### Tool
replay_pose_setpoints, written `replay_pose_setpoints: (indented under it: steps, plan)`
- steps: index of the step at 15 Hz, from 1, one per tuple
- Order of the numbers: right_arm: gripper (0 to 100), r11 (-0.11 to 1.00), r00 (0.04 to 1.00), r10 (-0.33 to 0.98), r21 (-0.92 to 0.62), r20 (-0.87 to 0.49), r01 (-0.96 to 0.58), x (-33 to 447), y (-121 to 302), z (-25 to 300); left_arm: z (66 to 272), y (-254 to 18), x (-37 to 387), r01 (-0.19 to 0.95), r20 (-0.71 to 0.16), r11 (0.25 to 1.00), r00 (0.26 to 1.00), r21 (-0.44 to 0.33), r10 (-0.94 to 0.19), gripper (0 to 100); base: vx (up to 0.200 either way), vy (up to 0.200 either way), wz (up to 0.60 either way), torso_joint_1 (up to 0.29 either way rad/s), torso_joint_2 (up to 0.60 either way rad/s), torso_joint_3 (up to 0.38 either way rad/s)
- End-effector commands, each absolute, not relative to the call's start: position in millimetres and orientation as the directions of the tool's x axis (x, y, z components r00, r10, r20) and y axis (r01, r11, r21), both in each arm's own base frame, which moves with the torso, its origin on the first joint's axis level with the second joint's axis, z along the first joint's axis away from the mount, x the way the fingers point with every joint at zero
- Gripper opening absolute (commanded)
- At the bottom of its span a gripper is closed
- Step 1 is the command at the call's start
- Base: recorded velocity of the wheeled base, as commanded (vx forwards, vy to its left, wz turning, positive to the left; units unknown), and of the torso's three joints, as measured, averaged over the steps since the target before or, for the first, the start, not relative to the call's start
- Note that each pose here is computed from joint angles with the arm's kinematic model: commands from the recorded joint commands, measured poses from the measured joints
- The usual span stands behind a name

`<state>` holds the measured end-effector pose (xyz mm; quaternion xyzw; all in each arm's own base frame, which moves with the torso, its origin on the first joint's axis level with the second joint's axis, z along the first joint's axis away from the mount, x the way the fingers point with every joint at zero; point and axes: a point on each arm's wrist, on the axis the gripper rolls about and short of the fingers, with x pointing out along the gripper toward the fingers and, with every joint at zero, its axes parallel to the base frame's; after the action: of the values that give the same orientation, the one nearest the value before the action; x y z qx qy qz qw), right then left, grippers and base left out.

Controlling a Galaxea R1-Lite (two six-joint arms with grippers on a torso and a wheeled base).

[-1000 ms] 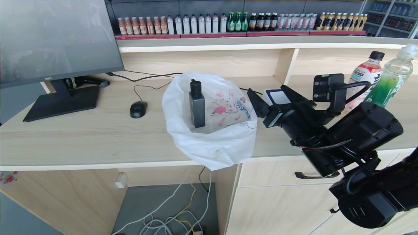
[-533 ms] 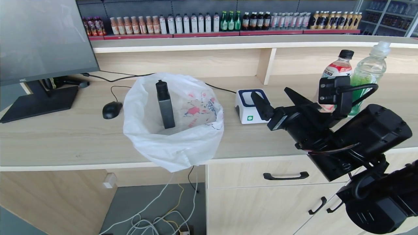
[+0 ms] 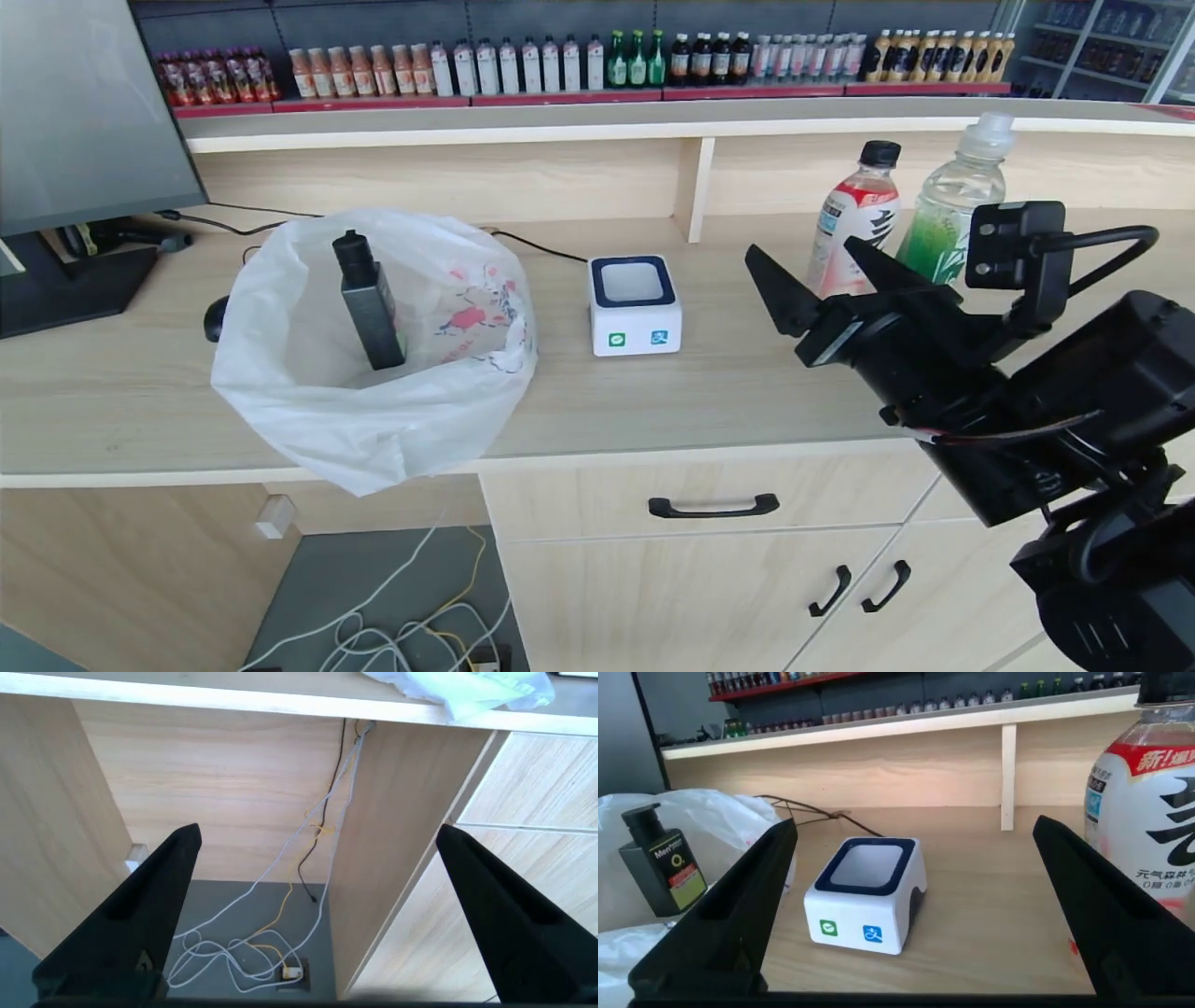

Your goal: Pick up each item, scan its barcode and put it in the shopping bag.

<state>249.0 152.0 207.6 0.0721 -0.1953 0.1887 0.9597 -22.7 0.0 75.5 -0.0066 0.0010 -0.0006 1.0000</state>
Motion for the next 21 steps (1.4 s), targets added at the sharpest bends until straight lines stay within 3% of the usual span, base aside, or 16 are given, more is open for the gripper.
replay_pose_setpoints:
  steps: [1, 4, 17, 21]
  plan:
    - [100, 0.918, 0.85, 0.333, 0.065, 0.409, -0.391, 243, 148, 211, 76, 0, -23, 0.002, -0.002, 1.0, 1.0, -0.012, -0.002, 100, 0.0, -0.2, 0.0, 0.002, 0.0, 0.007]
    - [100, 0.919, 0.854, 0.334, 0.064, 0.399, -0.389, 240, 146, 209, 76, 0, -23, 0.002, -0.002, 1.0, 1.0, -0.014, -0.002, 100, 0.0, -0.2, 0.0, 0.002, 0.0, 0.001]
    - [100, 0.945, 0.882, 0.302, 0.009, 0.362, -0.327, 237, 130, 200, 76, 0, -23, 0.002, -0.002, 1.0, 1.0, -0.008, -0.002, 100, 0.0, 0.0, 0.0, 0.0, 0.0, 0.0]
    - [100, 0.945, 0.906, 0.315, -0.003, 0.282, -0.328, 251, 137, 205, 76, 0, -23, 0.002, -0.002, 1.0, 1.0, -0.008, -0.002, 100, 0.0, 0.0, 0.0, 0.0, 0.0, 0.0]
